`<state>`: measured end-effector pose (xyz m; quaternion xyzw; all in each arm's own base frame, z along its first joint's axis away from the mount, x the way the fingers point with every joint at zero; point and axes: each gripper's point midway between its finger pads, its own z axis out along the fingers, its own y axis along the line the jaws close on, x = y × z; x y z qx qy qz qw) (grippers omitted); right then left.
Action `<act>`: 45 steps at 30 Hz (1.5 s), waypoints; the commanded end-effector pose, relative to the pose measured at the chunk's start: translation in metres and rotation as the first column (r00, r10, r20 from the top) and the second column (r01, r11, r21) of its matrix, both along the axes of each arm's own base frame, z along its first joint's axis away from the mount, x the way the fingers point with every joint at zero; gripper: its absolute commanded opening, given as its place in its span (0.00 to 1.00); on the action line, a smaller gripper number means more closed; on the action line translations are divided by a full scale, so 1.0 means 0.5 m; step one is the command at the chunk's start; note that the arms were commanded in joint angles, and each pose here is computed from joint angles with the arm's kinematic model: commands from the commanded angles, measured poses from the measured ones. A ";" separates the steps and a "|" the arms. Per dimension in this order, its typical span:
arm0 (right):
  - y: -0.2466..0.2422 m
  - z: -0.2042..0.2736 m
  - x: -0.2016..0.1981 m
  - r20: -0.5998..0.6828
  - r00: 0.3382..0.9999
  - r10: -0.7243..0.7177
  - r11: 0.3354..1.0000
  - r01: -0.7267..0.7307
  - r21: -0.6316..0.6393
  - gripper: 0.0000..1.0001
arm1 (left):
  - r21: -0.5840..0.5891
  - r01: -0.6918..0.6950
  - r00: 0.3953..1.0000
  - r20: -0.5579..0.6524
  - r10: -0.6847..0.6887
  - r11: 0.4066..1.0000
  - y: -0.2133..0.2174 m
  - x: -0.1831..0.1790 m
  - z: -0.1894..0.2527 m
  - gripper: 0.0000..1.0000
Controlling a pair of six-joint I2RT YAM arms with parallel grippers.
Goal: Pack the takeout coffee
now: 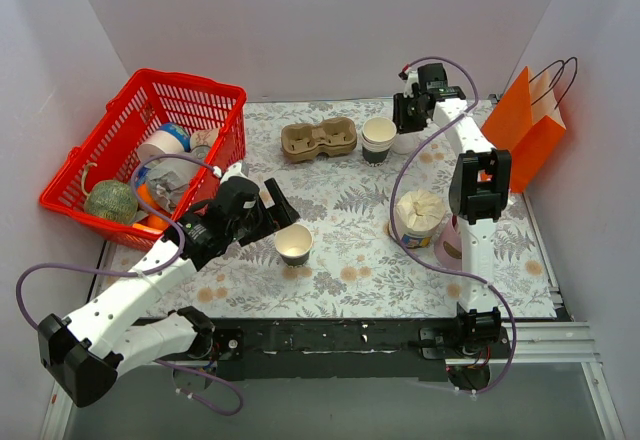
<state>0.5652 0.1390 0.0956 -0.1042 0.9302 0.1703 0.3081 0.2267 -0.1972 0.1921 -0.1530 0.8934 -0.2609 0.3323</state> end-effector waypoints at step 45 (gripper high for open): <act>0.006 -0.062 -0.036 -0.007 0.990 0.142 0.928 -0.136 -0.348 0.44 | 0.009 -0.009 0.999 -0.032 0.009 1.000 0.011 -0.018 -0.029 0.98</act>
